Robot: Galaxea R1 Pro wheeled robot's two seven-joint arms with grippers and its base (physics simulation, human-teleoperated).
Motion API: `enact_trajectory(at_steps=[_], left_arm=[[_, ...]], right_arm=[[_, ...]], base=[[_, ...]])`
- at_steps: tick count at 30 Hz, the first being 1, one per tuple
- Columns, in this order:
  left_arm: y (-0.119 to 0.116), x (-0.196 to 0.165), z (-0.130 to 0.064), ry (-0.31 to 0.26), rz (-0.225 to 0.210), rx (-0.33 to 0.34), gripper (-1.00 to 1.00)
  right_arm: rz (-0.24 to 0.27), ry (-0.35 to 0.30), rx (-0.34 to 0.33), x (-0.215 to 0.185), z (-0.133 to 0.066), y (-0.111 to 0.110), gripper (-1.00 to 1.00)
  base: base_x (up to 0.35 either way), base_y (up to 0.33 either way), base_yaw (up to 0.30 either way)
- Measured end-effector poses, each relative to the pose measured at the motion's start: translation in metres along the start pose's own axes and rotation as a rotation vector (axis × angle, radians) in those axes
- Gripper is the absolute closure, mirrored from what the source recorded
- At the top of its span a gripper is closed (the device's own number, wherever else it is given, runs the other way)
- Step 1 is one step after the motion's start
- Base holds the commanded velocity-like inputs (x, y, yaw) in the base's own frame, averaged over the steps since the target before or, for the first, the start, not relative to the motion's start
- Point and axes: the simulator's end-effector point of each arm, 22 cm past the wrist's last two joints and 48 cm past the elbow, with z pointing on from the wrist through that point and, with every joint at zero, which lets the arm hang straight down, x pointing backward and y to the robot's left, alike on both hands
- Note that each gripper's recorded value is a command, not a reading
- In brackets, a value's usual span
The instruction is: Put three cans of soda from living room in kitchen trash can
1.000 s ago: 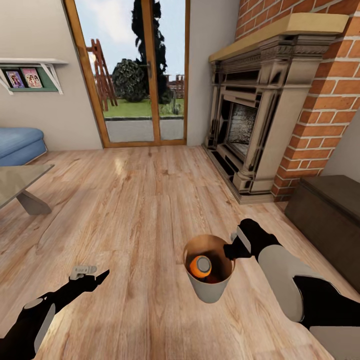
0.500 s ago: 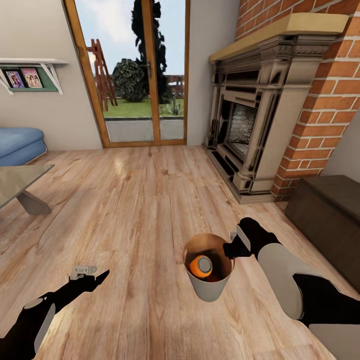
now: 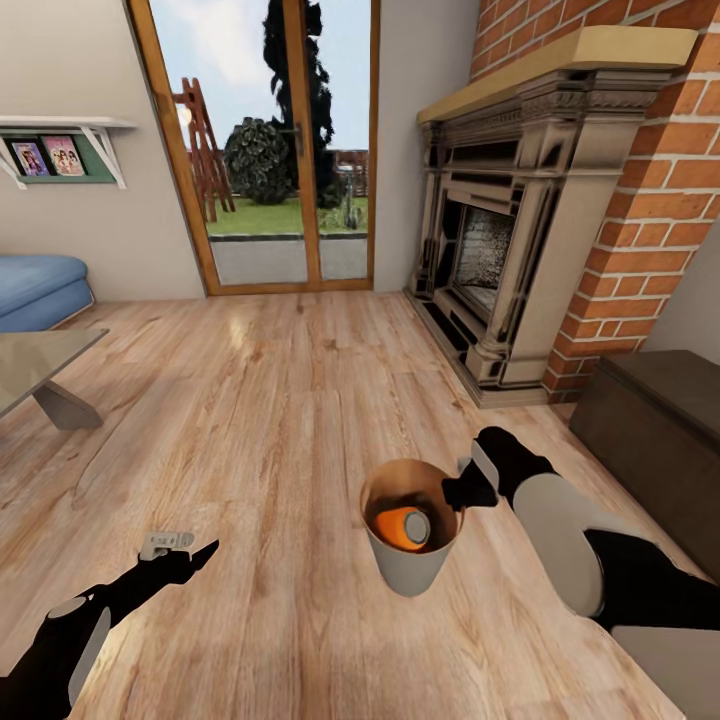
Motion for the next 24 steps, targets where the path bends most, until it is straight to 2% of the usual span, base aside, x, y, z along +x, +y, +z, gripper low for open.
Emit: enact_trajectory(at_steps=[6,16,24], left_arm=[[0.000,0.001,0.000,-0.005,0.005,0.000,-1.00],[0.001,0.013,0.001,0.013,-0.013,-0.001,-1.00],[0.001,0.014,0.001,0.014,-0.014,-0.001,-1.00]], right_arm=[[0.021,0.003,-0.019,-0.002,-0.003,0.001,1.00],[0.040,-0.006,-0.037,-0.008,-0.007,0.003,1.00],[0.052,-0.007,-0.022,-0.009,-0.009,-0.010,1.00]], base=[[0.000,0.000,0.000],[0.000,0.000,0.000],[0.000,0.000,0.000]])
